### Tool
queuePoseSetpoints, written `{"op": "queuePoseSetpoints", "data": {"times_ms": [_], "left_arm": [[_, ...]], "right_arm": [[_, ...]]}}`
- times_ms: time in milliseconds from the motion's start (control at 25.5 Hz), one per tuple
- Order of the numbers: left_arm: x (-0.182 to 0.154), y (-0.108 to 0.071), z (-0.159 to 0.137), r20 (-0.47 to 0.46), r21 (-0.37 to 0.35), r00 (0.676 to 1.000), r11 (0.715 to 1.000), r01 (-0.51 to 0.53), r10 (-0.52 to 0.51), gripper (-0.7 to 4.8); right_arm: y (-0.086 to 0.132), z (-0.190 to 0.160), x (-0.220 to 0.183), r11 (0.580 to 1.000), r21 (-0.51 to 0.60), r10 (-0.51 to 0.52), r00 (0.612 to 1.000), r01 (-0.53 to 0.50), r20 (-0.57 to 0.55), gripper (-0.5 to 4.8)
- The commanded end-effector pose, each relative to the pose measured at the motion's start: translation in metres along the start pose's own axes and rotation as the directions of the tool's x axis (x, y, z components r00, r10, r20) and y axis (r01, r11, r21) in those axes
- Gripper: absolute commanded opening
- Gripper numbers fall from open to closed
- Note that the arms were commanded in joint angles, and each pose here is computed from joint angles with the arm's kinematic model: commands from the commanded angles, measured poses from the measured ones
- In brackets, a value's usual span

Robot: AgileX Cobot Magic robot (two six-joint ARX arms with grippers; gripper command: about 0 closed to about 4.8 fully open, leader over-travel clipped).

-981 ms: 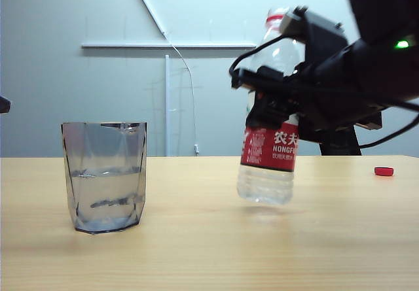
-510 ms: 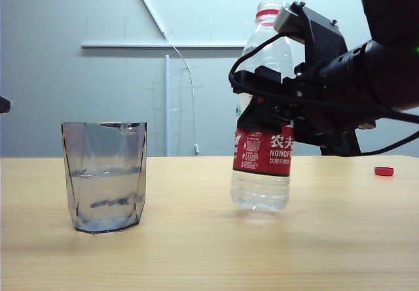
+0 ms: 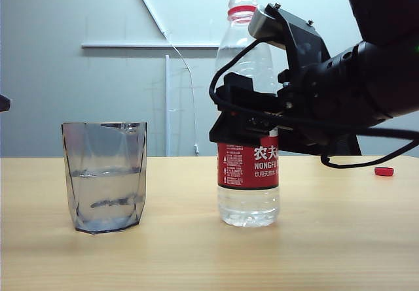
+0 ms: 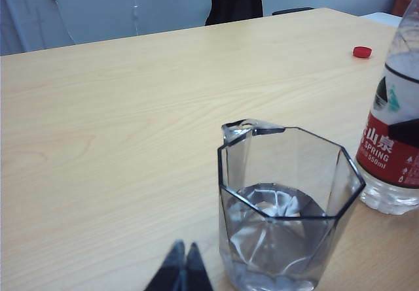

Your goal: Pick up the mineral water bottle on the table and pour water into the mug until it's half full.

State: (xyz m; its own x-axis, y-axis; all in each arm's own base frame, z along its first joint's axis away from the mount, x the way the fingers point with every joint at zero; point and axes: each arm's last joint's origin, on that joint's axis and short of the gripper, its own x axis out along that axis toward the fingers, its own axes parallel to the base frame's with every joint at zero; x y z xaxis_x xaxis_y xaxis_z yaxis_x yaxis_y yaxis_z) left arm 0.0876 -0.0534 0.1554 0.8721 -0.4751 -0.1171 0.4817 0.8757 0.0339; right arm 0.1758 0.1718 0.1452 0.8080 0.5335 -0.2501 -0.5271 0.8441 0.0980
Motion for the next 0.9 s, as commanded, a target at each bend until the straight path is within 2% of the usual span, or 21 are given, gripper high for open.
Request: {"op": "queuePoseSetpoints", "data": {"times_ms": [39,157,236,510,667,824,903], "left_arm": [[-0.001,0.000,0.003,0.027,-0.001,1.000,1.000,0.000,0.000,-0.02],[-0.002,0.000,0.004,0.039,-0.002,0.999,1.000,-0.001,0.001,-0.02],[-0.002,0.000,0.004,0.039,-0.002,0.999,1.000,-0.001,0.001,-0.02],[-0.002,0.000,0.004,0.040,-0.002,0.999,1.000,-0.001,0.001,-0.02],[-0.002,0.000,0.004,0.040,-0.002,0.999,1.000,-0.001,0.001,-0.02],[-0.002,0.001,0.004,0.040,-0.003,0.999,1.000,-0.006,0.006,-0.02],[-0.002,0.005,0.004,0.039,-0.008,0.998,0.999,-0.044,0.044,-0.02]], "right_arm": [[0.000,0.003,0.000,1.000,0.004,0.003,1.000,-0.003,0.019,4.79],[0.001,0.008,0.000,1.000,0.014,0.010,0.998,-0.011,0.065,4.79],[0.002,0.016,-0.002,0.999,0.028,0.022,0.991,-0.026,0.135,4.79],[0.002,0.054,-0.023,0.997,0.076,0.005,0.936,-0.034,0.352,4.79],[0.003,0.068,-0.033,0.995,0.080,0.027,0.907,-0.067,0.421,4.79],[0.004,0.097,-0.051,0.989,0.089,0.048,0.837,-0.114,0.544,4.79],[0.005,0.118,-0.064,0.985,0.091,0.058,0.777,-0.147,0.626,4.79]]}}
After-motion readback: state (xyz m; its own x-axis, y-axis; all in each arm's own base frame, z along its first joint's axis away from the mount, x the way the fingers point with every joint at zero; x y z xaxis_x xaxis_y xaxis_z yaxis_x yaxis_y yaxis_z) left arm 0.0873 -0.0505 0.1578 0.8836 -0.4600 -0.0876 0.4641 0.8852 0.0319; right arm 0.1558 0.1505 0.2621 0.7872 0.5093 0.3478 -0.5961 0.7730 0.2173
